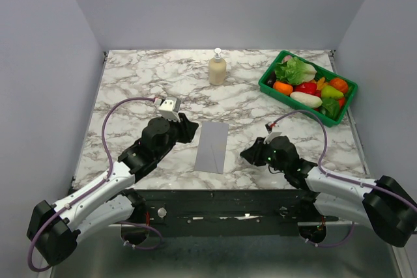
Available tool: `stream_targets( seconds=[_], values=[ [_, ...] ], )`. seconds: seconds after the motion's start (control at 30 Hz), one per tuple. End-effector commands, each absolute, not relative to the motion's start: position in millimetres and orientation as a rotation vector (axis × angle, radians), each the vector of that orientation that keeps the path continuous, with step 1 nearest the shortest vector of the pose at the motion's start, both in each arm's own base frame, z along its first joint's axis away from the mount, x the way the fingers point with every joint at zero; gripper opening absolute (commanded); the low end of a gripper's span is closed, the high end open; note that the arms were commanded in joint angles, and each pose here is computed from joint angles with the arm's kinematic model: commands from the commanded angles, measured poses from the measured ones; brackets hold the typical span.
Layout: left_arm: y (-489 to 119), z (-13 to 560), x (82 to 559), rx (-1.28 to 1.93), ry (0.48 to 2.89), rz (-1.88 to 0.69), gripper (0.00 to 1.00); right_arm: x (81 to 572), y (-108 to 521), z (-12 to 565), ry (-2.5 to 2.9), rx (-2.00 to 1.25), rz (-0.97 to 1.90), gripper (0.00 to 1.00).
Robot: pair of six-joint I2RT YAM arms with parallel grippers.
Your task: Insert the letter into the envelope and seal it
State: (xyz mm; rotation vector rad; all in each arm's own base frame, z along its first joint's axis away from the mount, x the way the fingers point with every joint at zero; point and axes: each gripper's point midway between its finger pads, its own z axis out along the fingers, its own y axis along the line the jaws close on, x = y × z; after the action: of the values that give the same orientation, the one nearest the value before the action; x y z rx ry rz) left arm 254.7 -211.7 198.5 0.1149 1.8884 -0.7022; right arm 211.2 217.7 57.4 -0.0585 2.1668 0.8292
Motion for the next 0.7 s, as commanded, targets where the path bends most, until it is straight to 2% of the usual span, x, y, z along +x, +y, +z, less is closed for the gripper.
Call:
stream_targets(
  seconds=[0.0,0.67],
  values=[
    [-212,198,253,0.123,1.879,-0.718,0.35,218,217,62,2.149,-0.05,0.814,0.01],
    [-212,198,253,0.123,1.875,-0.729,0.34,212,212,69,2.123,-0.083,0.82,0.01]
  ],
)
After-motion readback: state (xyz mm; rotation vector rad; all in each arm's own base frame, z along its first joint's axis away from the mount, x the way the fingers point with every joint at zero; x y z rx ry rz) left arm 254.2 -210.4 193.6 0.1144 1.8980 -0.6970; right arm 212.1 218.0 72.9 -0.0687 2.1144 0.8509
